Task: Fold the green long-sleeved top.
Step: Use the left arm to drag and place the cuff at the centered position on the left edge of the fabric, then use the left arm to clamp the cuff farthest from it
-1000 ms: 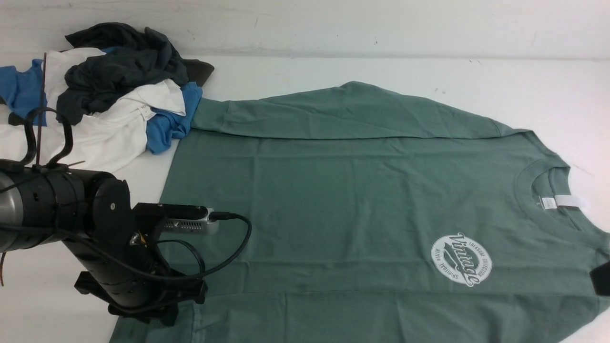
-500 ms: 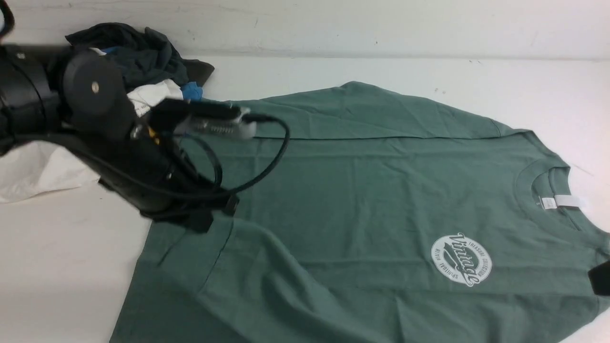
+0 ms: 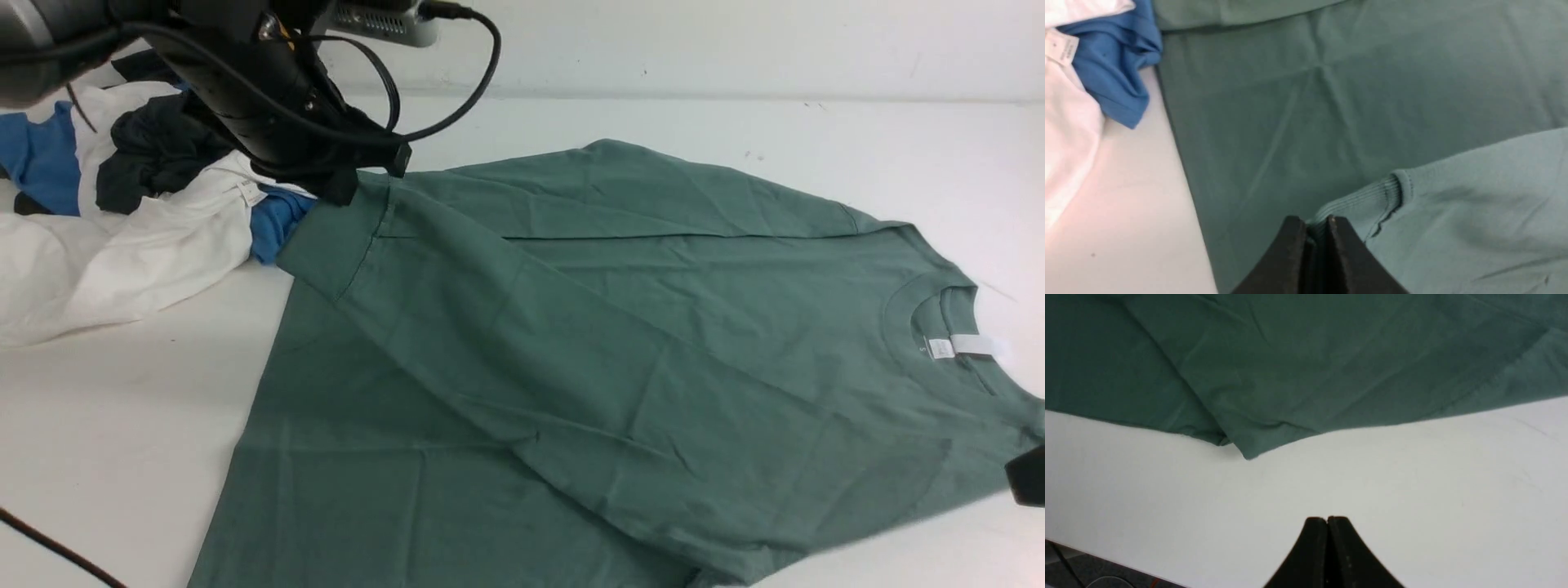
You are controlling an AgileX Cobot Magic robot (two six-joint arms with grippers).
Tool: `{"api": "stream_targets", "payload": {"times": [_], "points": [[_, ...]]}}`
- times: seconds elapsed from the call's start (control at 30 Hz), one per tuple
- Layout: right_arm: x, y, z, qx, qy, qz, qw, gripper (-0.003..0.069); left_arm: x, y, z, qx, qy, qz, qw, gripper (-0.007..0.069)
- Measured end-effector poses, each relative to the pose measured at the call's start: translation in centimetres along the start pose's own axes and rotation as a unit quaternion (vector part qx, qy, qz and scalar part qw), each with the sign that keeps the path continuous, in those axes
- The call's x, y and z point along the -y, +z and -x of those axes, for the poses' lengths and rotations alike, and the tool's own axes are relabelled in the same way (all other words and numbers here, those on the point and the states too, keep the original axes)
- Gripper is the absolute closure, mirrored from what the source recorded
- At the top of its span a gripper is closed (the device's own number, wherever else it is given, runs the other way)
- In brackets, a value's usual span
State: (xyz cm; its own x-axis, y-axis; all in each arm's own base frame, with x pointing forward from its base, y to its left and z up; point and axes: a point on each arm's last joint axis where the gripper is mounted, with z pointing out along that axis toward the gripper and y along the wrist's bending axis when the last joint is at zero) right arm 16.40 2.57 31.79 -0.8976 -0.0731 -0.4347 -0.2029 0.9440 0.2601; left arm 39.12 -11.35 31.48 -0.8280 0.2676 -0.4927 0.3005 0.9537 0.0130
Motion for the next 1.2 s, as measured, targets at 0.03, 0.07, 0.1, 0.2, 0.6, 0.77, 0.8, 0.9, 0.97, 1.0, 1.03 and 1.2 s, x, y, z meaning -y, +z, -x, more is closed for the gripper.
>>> {"api": "stream_targets", "payload": {"times": [0.03, 0.07, 0.1, 0.2, 0.6, 0.77, 0.8, 0.9, 0.97, 1.0, 1.03, 1.2], "points": [[0.0, 0.0, 0.0, 0.000, 0.000, 0.000, 1.000, 0.0670, -0.1, 1.0, 0.1, -0.005, 0.002, 0.004, 1.000, 0.0589], [0.0, 0.0, 0.0, 0.000, 0.000, 0.000, 1.000, 0.0669, -0.2, 1.9, 0.1, -0.012, 0.005, 0.008, 1.000, 0.0589], [0.0, 0.0, 0.0, 0.000, 0.000, 0.000, 1.000, 0.0669, -0.2, 2.0, 0.0, -0.014, 0.006, 0.009, 1.000, 0.0589], [0.0, 0.0, 0.0, 0.000, 0.000, 0.000, 1.000, 0.0669, -0.3, 4.4, -0.3, -0.038, 0.012, 0.017, 0.999, 0.0589], [-2.6, 1.6, 0.3, -0.021, -0.118, 0.032, 0.992, 0.0668, -1.0, 7.7, -0.2, -0.042, 0.041, 0.051, 0.997, 0.0583], [-4.9, 5.7, 0.9, -0.084, -0.166, 0.013, 0.983, 0.0653, -1.5, 8.7, -0.3, -0.046, 0.052, 0.081, 0.994, 0.0504], [-5.3, 6.4, 0.8, -0.096, -0.174, 0.003, 0.980, 0.0641, -1.6, 8.7, -0.3, -0.047, 0.048, 0.088, 0.994, 0.0479], [-6.3, 8.2, 0.7, -0.121, -0.209, -0.020, 0.970, 0.0595, -2.0, 8.5, -0.2, -0.047, 0.033, 0.106, 0.993, 0.0418], [-7.3, 10.2, 0.7, -0.133, -0.252, -0.040, 0.958, 0.0524, -2.3, 8.0, 0.0, -0.051, 0.015, 0.126, 0.991, 0.0368], [-7.7, 11.0, 0.7, -0.133, -0.266, -0.046, 0.954, 0.0487, -2.4, 7.7, 0.1, -0.057, 0.007, 0.132, 0.990, 0.0354], [-8.1, 11.9, 0.9, -0.129, -0.278, -0.051, 0.951, 0.0441, -2.5, 7.3, 0.0, -0.070, -0.004, 0.139, 0.988, 0.0344], [-8.7, 15.3, 1.2, -0.132, -0.271, -0.061, 0.951, 0.0292, -2.5, 6.1, -0.7, -0.135, -0.023, 0.138, 0.981, 0.0420]]}}
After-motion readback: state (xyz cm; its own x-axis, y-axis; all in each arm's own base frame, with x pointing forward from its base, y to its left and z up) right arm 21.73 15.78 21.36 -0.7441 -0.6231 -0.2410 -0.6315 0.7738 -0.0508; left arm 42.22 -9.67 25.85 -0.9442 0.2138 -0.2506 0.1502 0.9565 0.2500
